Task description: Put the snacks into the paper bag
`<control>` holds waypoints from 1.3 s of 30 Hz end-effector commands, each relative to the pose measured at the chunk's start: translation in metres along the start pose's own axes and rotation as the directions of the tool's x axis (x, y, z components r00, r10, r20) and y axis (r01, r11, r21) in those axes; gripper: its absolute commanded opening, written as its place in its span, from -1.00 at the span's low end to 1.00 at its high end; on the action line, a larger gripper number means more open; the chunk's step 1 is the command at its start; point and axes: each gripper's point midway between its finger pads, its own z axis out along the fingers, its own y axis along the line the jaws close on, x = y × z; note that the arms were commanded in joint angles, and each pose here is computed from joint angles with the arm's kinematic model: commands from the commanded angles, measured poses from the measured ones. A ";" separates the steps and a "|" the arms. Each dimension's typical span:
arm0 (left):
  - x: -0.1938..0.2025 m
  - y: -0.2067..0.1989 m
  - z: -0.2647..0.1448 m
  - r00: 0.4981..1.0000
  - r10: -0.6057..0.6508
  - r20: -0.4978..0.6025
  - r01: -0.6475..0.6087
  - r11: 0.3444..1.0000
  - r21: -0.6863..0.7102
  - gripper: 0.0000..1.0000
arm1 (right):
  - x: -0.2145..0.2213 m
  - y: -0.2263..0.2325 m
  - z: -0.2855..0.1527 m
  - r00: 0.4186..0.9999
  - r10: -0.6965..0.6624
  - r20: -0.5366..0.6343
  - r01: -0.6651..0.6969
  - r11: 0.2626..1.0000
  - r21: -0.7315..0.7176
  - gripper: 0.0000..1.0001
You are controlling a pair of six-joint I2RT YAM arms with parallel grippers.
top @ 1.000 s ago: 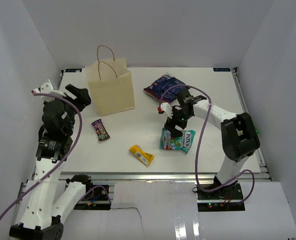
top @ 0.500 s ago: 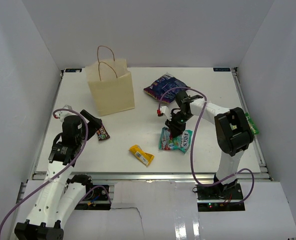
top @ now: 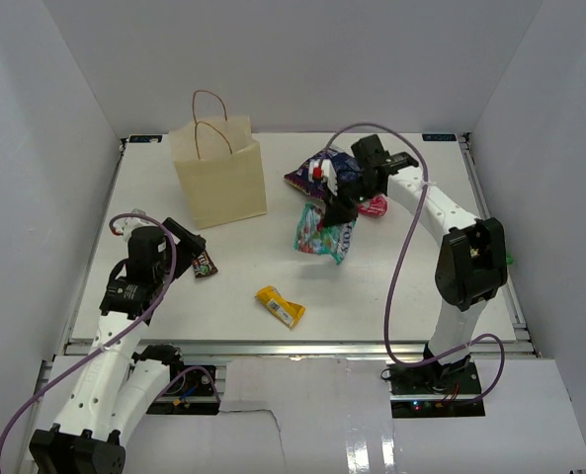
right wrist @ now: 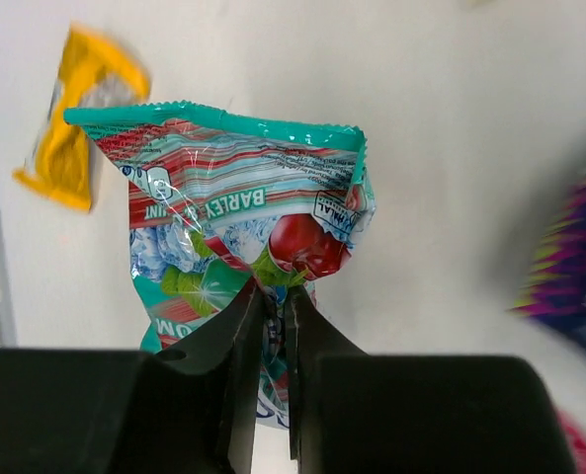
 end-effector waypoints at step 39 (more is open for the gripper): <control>0.025 0.011 0.015 0.996 -0.039 -0.076 0.038 0.999 -0.016 0.74 | -0.387 -0.072 -0.051 0.575 -0.571 0.586 -0.090 0.668 0.739 0.22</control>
